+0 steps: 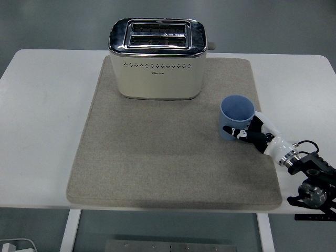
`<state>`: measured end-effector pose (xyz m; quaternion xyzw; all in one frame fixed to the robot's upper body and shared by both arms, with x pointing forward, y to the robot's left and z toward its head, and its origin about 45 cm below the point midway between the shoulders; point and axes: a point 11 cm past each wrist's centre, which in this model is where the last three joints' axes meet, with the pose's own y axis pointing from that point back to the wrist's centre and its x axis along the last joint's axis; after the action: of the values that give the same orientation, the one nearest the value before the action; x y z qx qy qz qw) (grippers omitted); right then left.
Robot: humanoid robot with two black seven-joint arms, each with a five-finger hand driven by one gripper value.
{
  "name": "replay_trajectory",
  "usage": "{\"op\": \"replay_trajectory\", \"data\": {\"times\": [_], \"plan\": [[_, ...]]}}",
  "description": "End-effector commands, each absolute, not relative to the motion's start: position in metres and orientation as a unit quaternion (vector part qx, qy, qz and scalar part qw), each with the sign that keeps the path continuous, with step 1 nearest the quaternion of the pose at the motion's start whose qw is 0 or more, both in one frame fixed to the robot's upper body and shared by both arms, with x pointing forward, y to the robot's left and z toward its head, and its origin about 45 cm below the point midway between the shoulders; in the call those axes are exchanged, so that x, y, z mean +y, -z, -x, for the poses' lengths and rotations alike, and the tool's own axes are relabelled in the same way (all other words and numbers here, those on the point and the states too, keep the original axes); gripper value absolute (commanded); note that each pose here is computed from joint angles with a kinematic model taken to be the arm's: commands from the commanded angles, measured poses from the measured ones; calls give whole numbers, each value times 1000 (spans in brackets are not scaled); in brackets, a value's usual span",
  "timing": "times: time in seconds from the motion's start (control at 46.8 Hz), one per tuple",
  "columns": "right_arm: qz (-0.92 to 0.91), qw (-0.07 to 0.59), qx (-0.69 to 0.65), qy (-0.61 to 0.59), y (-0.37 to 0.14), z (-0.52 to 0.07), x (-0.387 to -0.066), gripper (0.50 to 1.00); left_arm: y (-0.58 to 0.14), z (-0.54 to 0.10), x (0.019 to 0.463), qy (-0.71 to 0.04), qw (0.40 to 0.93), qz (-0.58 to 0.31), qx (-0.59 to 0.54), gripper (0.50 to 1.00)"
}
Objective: Put the water cup in front of the bread machine
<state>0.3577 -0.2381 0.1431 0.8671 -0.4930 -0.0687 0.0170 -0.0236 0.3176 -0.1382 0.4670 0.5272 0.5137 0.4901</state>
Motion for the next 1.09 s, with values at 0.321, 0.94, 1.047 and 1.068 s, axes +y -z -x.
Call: {"op": "replay_trajectory", "data": {"times": [0.321, 0.94, 1.047, 1.068], "plan": [[-863, 20, -501, 64, -141, -363, -236, 809, 138, 27, 318, -513, 487, -468, 529, 1000], [-863, 22, -503, 47, -153, -372, -241, 500, 138, 27, 318, -513, 488, -468, 529, 1000], [-862, 21, -504, 43, -157, -375, -243, 500, 138, 27, 318, -512, 489, -468, 528, 1000], [-863, 19, -504, 41, -159, -376, -242, 500, 138, 27, 318, -512, 489, -468, 528, 1000]]}}
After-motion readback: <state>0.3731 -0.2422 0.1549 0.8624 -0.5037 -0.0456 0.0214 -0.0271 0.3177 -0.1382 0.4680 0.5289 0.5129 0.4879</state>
